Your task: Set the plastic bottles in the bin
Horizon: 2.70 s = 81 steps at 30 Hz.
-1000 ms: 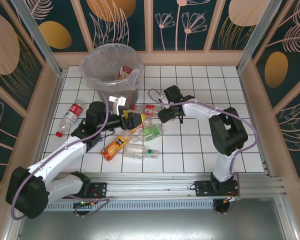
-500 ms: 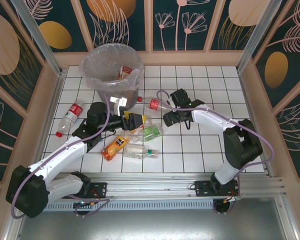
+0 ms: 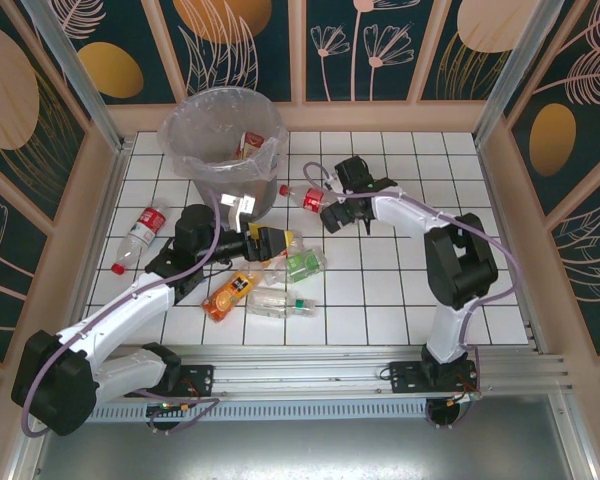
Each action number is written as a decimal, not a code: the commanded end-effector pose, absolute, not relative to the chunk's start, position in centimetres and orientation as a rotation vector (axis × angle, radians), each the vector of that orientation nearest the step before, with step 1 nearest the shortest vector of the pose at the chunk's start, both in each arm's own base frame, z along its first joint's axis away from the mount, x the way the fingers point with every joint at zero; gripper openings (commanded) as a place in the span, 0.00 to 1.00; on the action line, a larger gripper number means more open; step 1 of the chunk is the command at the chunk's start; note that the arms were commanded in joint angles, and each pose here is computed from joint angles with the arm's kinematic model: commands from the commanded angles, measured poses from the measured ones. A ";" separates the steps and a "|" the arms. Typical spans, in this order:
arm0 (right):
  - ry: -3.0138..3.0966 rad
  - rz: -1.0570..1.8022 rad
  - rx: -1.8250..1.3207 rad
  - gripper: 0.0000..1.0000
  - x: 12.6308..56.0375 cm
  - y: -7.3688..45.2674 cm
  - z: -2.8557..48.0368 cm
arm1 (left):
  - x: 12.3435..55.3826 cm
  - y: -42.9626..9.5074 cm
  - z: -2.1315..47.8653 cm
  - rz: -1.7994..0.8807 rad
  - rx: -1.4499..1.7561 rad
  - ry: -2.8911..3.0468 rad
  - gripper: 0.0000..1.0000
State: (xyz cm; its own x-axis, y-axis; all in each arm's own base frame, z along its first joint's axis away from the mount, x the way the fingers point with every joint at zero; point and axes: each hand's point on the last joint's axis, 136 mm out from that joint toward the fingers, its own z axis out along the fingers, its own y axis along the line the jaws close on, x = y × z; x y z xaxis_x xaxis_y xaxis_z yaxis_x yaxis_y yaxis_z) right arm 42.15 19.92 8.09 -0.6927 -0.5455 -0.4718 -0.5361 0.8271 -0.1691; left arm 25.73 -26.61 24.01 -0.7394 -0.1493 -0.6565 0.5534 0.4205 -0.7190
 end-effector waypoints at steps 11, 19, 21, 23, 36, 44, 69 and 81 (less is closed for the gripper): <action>2.516 0.023 -0.898 0.92 44.5 21.4 5.0 | 25.8 -26.8 24.4 -1.370 0.338 1.997 0.98; 2.539 0.011 -0.920 0.87 43.8 22.0 3.3 | 25.8 -27.3 24.2 -1.387 0.344 2.004 0.99; 2.545 0.019 -0.922 0.85 43.6 22.2 3.1 | 25.8 -27.3 24.1 -1.386 0.345 2.010 0.99; 2.555 0.019 -0.930 0.82 43.1 22.4 2.7 | 25.8 -27.3 24.0 -1.387 0.344 2.011 0.99; 2.609 0.090 -0.794 0.70 39.5 21.2 1.4 | 25.9 -27.9 23.9 -1.403 0.359 2.013 0.99; 2.618 0.203 -0.652 0.67 38.2 21.4 2.7 | 25.9 -28.3 23.4 -1.418 0.354 2.022 0.99; 2.284 0.862 -0.386 0.59 27.6 22.8 17.7 | 29.4 -30.9 26.4 -1.475 0.202 1.907 0.98; 2.159 1.143 -0.513 0.59 21.7 24.8 20.0 | 29.3 -35.2 26.9 -1.503 0.306 1.878 0.98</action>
